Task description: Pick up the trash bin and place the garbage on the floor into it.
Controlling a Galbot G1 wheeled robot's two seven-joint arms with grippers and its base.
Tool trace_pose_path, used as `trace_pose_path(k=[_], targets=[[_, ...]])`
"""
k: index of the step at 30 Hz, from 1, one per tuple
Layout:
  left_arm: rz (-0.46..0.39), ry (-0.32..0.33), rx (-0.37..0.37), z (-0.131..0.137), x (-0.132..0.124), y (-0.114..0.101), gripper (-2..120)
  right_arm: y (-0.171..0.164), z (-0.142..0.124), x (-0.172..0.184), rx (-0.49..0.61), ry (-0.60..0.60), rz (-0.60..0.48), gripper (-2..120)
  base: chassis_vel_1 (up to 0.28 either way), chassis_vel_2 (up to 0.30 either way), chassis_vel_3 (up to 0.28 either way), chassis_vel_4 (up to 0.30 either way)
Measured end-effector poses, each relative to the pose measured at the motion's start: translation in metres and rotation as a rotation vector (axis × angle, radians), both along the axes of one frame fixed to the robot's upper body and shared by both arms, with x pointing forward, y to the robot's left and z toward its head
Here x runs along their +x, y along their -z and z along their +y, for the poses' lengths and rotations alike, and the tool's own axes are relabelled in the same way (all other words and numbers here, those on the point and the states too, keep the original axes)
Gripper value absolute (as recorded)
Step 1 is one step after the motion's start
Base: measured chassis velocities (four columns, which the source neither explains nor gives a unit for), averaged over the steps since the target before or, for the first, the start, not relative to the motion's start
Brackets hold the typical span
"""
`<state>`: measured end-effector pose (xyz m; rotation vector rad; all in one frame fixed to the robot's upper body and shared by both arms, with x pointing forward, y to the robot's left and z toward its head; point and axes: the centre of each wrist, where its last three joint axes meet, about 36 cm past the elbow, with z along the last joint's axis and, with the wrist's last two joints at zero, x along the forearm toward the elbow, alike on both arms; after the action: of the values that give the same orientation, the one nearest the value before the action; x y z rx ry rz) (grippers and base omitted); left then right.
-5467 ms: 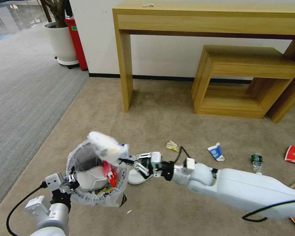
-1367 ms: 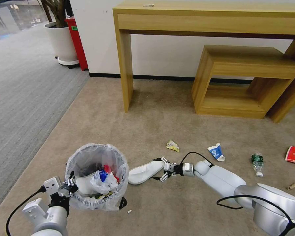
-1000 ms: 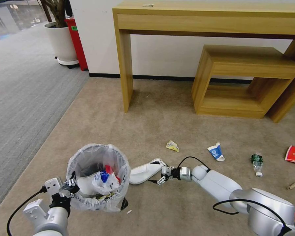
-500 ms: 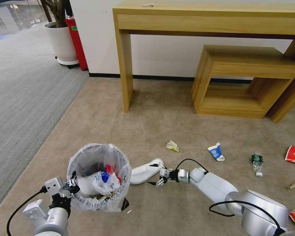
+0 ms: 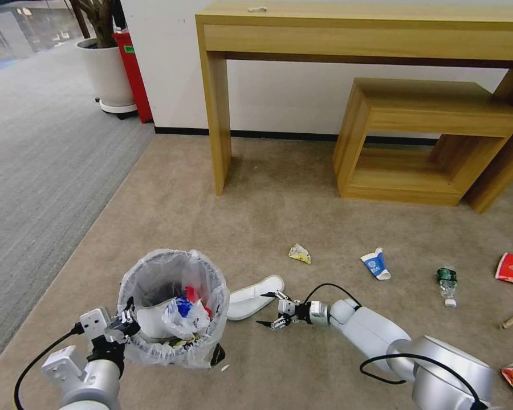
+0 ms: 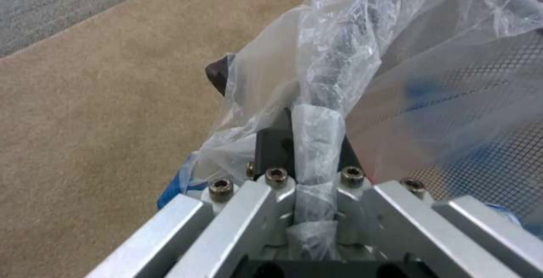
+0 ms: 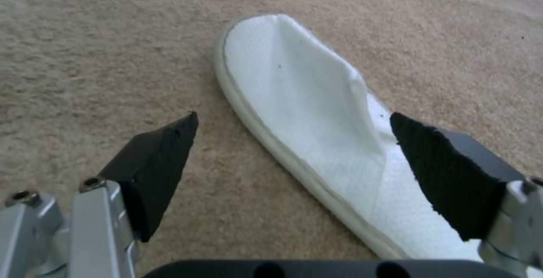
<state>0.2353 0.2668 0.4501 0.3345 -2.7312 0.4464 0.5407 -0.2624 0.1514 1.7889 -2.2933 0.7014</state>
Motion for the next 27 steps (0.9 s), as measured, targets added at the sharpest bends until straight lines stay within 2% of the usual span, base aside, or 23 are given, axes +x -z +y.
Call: trace_pose_path(k=[13, 27], targets=[[-0.006, 0.006, -0.006, -0.001, 0.0, 0.0, 1, -0.008, -0.002, 0.013, -0.039, 0.022, -0.042, 86, 0.0, 0.0, 0.0, 0.0], [-0.014, 0.011, -0.008, -0.003, -0.002, -0.003, 1, -0.014, 0.008, 0.024, -0.021, 0.079, -0.074, 86, 0.0, 0.0, 0.0, 0.0]])
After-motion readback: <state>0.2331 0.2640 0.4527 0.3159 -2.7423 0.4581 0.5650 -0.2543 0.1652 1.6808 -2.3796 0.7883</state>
